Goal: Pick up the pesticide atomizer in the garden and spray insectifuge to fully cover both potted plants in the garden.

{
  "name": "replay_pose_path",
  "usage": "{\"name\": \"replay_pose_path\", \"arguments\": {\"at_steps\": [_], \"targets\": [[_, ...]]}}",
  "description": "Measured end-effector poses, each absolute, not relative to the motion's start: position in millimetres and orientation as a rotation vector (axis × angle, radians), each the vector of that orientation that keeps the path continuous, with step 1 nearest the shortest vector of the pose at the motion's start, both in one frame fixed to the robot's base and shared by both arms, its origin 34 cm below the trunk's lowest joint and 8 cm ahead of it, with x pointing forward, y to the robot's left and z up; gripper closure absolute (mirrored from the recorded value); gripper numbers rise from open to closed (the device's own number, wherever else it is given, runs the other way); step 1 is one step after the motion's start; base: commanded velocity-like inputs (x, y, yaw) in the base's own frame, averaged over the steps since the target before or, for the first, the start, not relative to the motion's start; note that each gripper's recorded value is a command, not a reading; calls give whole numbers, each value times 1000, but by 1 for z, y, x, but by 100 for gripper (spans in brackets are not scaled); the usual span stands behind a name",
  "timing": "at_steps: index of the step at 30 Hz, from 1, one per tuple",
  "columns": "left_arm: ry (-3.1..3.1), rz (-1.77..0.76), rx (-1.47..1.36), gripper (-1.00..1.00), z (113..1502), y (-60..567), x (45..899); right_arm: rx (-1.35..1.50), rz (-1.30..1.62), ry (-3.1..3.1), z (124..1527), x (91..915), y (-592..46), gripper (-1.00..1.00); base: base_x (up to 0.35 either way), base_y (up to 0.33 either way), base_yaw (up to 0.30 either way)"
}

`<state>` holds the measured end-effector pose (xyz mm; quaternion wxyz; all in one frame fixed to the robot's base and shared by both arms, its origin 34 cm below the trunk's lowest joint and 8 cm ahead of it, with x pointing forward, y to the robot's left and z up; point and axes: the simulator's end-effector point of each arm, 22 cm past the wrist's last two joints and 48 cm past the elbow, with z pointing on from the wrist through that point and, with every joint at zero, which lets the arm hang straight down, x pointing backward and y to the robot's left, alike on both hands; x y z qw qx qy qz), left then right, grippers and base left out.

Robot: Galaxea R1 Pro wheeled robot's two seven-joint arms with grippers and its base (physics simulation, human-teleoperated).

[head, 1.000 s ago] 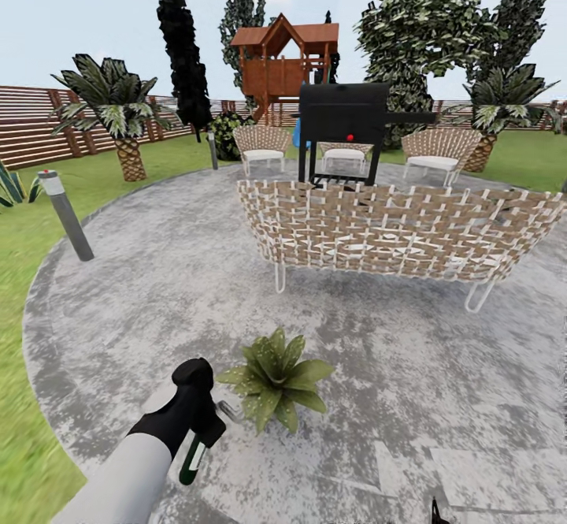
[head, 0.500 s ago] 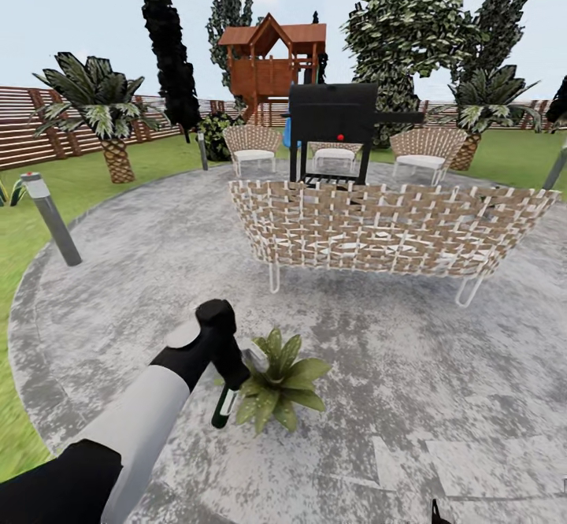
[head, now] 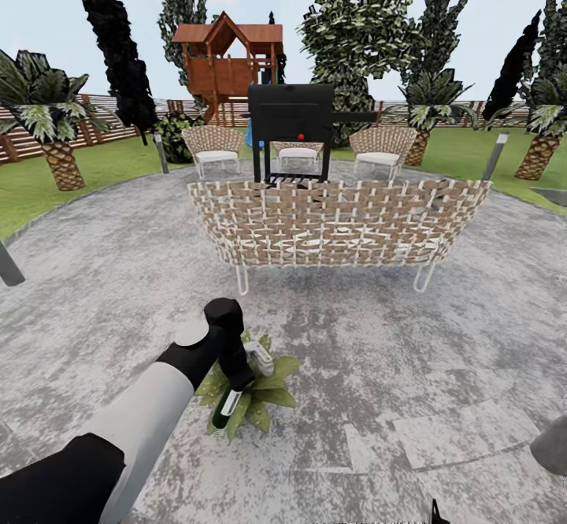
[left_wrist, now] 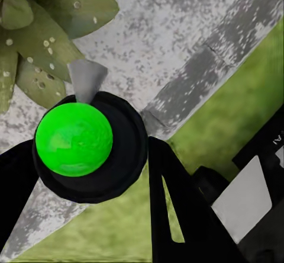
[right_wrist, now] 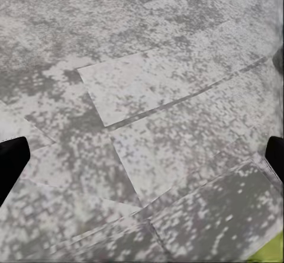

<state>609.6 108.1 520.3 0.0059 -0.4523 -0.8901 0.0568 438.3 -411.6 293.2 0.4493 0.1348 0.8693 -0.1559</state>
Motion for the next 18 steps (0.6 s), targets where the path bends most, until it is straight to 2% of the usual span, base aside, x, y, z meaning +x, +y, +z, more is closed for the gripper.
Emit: {"name": "replay_pose_path", "arguments": {"at_steps": [6,14,18], "targets": [[-2744,89,-1429,100,522,117,615,333,-385,2150,293,439,-412,-100,0,0,-256],[-2729,85,-1399,100,515,126,610,332,-385,2151,293,438,-411,-100,2,1,-9],[-2736,83,-1403,100,519,124,613,332,-385,2149,293,438,-411,-100,190,50,0]]}}
